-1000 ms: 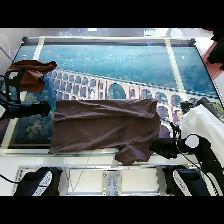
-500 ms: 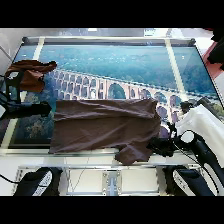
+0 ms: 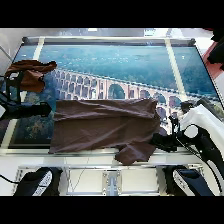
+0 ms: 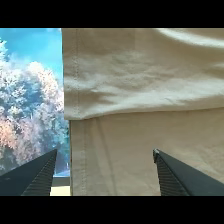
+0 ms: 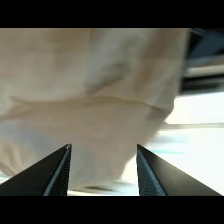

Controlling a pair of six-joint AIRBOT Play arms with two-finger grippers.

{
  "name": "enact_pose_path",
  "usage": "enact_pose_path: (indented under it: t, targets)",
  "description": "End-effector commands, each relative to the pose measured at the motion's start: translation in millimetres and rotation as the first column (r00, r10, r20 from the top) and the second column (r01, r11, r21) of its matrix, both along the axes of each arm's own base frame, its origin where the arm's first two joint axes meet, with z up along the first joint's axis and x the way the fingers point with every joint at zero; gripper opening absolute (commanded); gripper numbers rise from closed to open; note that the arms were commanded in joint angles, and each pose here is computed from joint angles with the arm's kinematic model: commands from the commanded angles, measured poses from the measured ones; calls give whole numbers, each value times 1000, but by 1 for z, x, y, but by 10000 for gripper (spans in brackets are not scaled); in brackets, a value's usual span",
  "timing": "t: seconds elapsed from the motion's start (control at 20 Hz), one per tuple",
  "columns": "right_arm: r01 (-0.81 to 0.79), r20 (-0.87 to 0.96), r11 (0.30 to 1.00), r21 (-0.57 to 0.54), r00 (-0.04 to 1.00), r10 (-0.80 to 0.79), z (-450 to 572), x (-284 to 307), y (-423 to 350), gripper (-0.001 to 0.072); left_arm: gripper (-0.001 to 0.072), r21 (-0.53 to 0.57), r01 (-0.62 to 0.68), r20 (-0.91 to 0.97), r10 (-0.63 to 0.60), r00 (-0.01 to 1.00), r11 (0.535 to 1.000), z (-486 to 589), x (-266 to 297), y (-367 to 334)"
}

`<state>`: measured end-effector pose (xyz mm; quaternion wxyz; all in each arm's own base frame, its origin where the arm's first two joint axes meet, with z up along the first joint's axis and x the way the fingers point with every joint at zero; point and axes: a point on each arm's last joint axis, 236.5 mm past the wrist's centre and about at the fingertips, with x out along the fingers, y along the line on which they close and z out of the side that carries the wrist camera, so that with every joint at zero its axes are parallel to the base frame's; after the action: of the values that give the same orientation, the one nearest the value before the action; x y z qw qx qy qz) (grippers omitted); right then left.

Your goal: Fold the shirts.

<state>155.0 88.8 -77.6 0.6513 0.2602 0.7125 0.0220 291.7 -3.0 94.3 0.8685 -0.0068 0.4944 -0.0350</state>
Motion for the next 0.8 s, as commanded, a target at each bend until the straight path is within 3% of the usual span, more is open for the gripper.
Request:
enact_pose_path:
  t: [0.0,0.45,0.5,0.55,0.6,0.75]
  targets:
    - [22,-55,1000,-17,998,-23,-11,-14,-3,469,703,1,1,0,-1,1000,1000,0,0,0]
    - [212,-39,969,128,977,-209,-41,-11,28,463,704,1,1,-1,-1,1000,1000,0,0,0]
    - [210,-19,967,145,978,-210,-38,-6,30,407,704,1,1,-1,-1,1000,1000,0,0,0]
    - [191,14,964,184,980,-197,-33,0,37,162,703,1,1,-1,-1,1000,1000,0,0,0]
    - [164,53,957,238,982,-182,-25,7,46,33,704,1,1,0,-1,1000,1000,0,0,0]
    - [121,127,934,335,977,-172,3,28,63,28,703,5,0,1,0,1000,1000,0,0,1]
